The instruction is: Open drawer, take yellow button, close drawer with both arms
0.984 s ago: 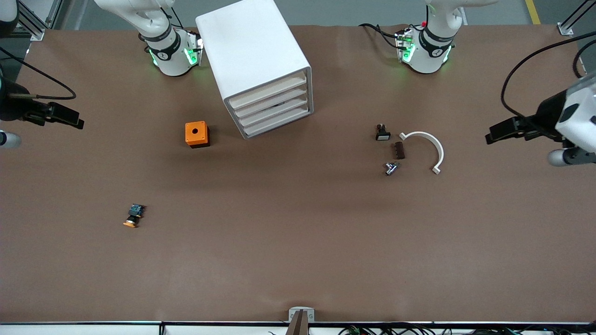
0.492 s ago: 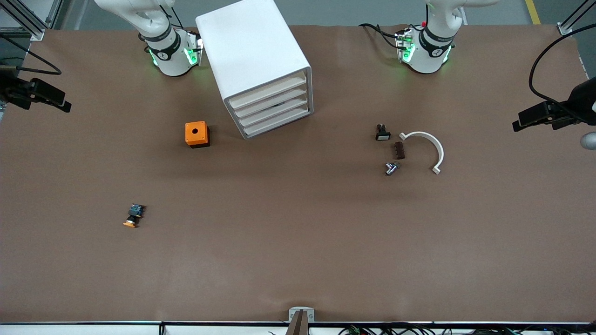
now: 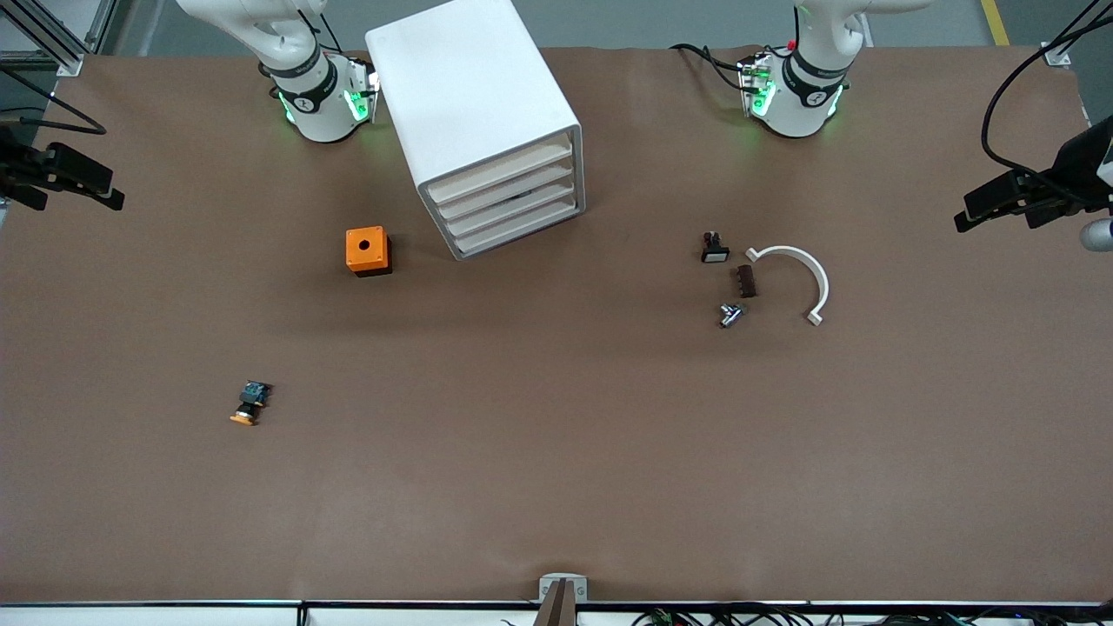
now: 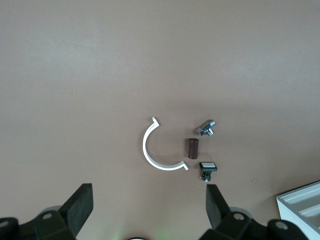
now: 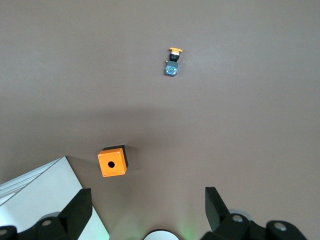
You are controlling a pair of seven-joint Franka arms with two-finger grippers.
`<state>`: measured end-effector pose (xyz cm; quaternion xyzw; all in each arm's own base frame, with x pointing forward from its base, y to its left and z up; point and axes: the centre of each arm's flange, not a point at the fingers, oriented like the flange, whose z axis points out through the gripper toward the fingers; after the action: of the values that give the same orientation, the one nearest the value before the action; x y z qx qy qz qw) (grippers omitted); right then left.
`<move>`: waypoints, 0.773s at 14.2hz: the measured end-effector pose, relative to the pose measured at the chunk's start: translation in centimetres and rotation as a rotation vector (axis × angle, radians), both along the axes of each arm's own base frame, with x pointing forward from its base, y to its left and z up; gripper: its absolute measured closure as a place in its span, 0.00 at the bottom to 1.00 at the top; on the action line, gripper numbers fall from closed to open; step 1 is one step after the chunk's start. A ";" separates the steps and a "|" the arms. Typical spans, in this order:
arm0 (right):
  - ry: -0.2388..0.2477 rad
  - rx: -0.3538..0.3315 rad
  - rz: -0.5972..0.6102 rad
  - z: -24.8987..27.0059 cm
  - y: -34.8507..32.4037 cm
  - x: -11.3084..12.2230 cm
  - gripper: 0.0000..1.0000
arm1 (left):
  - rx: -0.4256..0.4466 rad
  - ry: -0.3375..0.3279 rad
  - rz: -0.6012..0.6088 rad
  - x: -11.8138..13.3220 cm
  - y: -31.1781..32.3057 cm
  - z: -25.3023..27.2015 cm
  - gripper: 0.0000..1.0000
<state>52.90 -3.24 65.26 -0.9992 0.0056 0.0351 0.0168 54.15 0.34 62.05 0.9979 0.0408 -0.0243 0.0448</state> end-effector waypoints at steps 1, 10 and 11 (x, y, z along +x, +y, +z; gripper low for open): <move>-0.003 0.001 0.006 0.1 -0.2 0.0 0.00 | 0.000 -0.004 0.003 -0.1 0.3 0.1 0.00; -0.039 -0.015 0.088 0.5 -0.3 0.2 0.00 | 0.001 -0.039 -0.032 0.3 -1.1 0.3 0.00; -0.043 -0.015 0.088 0.5 -0.3 0.3 0.00 | 0.001 -0.042 -0.033 0.3 -1.2 0.3 0.00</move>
<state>53.18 -3.51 65.81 -0.9991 -0.0384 0.0142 0.0078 54.47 -0.82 62.35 0.9987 0.0233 -0.0043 0.0446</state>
